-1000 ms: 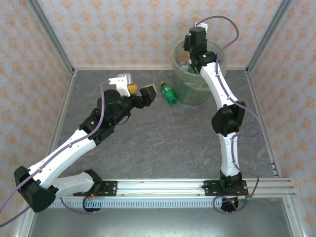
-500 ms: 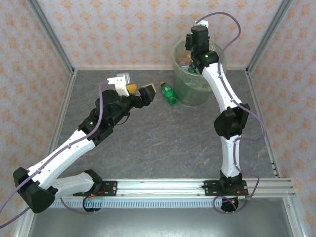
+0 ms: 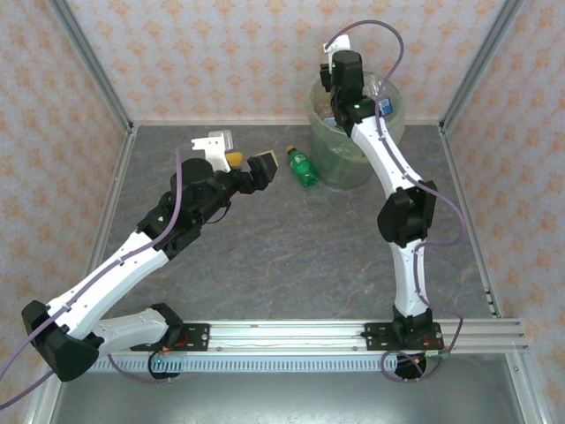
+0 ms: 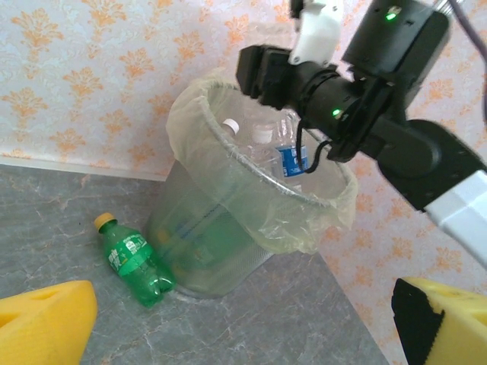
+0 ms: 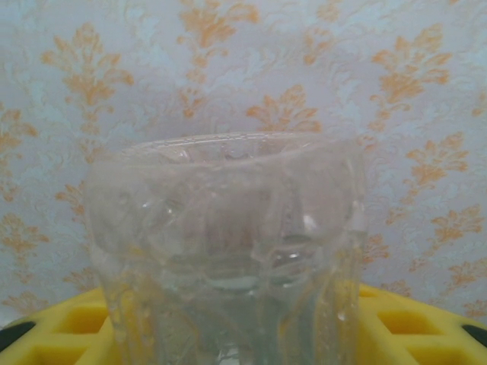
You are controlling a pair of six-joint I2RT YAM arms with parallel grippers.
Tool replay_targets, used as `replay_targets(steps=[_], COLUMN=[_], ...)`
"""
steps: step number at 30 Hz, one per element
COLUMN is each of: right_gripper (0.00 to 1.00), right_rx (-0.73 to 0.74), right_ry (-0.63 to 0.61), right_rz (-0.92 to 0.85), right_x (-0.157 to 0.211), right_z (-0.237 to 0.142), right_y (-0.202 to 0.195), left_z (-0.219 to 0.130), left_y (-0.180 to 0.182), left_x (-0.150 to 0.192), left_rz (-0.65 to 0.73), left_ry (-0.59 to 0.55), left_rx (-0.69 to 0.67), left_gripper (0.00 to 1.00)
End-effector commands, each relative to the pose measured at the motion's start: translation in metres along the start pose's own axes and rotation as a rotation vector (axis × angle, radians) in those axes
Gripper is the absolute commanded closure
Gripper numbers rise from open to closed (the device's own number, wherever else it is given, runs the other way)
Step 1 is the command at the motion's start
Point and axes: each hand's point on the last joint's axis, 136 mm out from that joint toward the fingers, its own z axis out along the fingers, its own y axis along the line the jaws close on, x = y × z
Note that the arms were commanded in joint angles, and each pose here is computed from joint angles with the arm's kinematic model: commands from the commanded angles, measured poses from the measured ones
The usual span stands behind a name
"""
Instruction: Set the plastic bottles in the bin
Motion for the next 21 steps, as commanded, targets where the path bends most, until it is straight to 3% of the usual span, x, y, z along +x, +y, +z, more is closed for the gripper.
replay_targets(steps=[1,16,21], right_gripper=[0.45,0.45,0.35], right_rx=[-0.003,0.036,0.012], right_ry=[0.013,0.017,0.016], right_rz=[-0.111,-0.274,-0.209], right_x=[0.019,0.036,0.026], right_z=[0.012,0.011,0.002], right_y=[0.01,0.002,-0.006], left_z=[-0.008,-0.008,-0.01], left_y=[-0.006,-0.008,-0.007], left_x=[-0.02,-0.029,-0.029], left_rz=[0.006,0.027,0.028], left_ry=[-0.027,-0.031,-0.032], left_rx=[0.001,-0.015,-0.018], left_gripper=[0.01,0.01,0.01])
